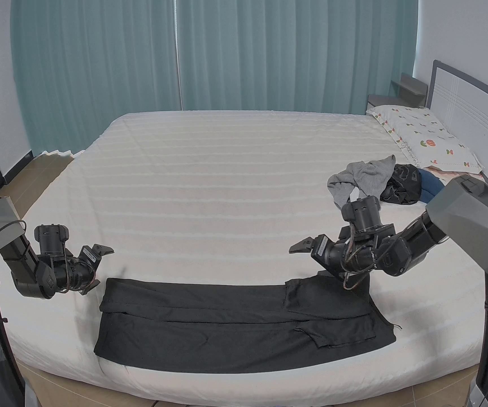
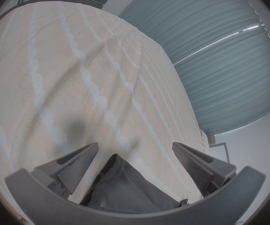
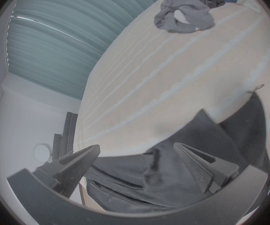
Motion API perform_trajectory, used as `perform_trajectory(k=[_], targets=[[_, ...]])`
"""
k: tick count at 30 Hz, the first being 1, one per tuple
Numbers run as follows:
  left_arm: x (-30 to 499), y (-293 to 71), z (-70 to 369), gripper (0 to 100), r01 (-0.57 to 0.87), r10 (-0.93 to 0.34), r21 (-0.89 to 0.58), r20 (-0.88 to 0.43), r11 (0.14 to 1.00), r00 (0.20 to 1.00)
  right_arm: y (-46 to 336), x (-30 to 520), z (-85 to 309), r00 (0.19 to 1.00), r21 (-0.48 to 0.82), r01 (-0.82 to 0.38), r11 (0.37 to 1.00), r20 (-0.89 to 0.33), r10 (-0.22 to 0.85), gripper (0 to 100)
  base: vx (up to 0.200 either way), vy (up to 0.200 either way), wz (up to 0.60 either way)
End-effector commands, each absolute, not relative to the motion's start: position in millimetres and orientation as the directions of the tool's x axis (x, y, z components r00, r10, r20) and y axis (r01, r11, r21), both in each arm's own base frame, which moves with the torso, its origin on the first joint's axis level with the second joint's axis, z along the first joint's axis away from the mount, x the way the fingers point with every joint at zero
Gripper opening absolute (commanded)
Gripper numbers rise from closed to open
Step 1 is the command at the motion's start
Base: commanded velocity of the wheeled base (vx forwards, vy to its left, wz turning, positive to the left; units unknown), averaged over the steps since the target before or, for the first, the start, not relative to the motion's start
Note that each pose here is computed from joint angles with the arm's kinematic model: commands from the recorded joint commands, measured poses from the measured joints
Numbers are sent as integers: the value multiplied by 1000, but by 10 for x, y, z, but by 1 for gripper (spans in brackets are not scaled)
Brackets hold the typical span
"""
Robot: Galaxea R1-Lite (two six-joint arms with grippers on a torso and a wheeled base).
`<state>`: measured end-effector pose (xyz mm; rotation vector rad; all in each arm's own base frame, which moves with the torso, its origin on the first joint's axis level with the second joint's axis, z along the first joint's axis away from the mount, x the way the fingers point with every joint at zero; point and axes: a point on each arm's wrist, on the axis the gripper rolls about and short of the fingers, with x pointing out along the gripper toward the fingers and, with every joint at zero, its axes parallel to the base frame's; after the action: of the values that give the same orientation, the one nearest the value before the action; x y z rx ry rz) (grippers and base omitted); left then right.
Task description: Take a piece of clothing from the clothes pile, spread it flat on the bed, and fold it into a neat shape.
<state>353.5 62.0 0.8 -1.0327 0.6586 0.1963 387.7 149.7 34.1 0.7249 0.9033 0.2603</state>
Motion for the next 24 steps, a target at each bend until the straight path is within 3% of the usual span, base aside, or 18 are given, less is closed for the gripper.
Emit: perform_trajectory(k=[1, 9, 24], targets=[[3535, 623, 3, 100, -449, -150, -731, -592, 514, 792, 1022, 3647, 405, 640, 651, 79, 755, -614, 463, 100, 0, 0, 0], [3535, 624, 3, 100, -450, -148, -730, -592, 514, 792, 832, 3465, 91, 653, 655, 34, 754, -587, 480, 100, 0, 0, 0], [3536, 618, -3, 100, -449, -150, -729, -593, 517, 791, 726, 3520, -117, 640, 652, 37, 757, -597, 483, 100, 0, 0, 0]])
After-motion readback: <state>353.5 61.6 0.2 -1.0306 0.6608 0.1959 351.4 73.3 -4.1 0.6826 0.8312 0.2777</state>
